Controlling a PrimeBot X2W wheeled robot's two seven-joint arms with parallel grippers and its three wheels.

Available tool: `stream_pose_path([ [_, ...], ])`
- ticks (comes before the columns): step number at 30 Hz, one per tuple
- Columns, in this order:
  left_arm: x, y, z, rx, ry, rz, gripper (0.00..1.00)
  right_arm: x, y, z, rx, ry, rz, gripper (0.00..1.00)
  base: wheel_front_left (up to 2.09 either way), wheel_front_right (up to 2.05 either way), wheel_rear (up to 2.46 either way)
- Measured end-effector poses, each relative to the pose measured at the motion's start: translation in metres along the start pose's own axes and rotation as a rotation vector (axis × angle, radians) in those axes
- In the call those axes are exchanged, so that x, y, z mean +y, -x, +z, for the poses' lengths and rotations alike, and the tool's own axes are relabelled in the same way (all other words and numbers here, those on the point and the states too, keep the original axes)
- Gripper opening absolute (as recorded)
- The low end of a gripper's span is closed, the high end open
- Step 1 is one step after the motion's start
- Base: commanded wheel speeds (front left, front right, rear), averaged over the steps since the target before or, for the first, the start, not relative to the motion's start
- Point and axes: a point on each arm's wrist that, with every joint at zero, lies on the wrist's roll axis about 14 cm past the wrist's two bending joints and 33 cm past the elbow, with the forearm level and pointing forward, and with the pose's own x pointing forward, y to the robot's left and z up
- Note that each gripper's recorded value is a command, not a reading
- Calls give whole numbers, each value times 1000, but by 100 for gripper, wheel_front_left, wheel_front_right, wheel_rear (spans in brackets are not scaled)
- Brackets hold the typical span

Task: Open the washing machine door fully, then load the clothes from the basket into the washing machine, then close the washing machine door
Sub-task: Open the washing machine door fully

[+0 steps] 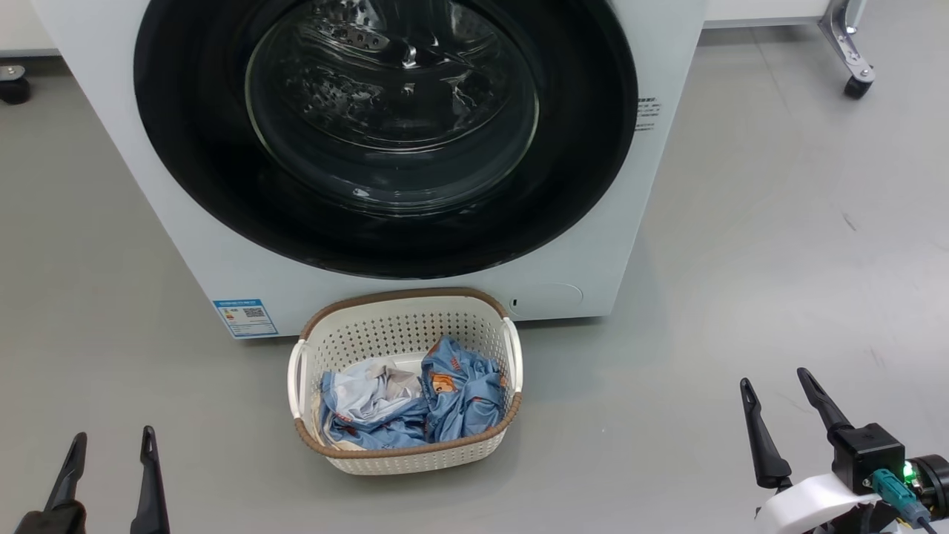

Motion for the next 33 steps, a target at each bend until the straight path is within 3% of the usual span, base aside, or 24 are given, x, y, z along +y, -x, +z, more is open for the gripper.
stream_pose_path([
  [17, 4, -1, 0, 1, 4, 17, 100, -3, 0, -1, 2, 3, -5, 100, 64, 64, -127],
  [33, 5, 0, -3, 7, 11, 25, 100, -4, -1, 4, -14, 1, -12, 100, 26, 26, -52],
])
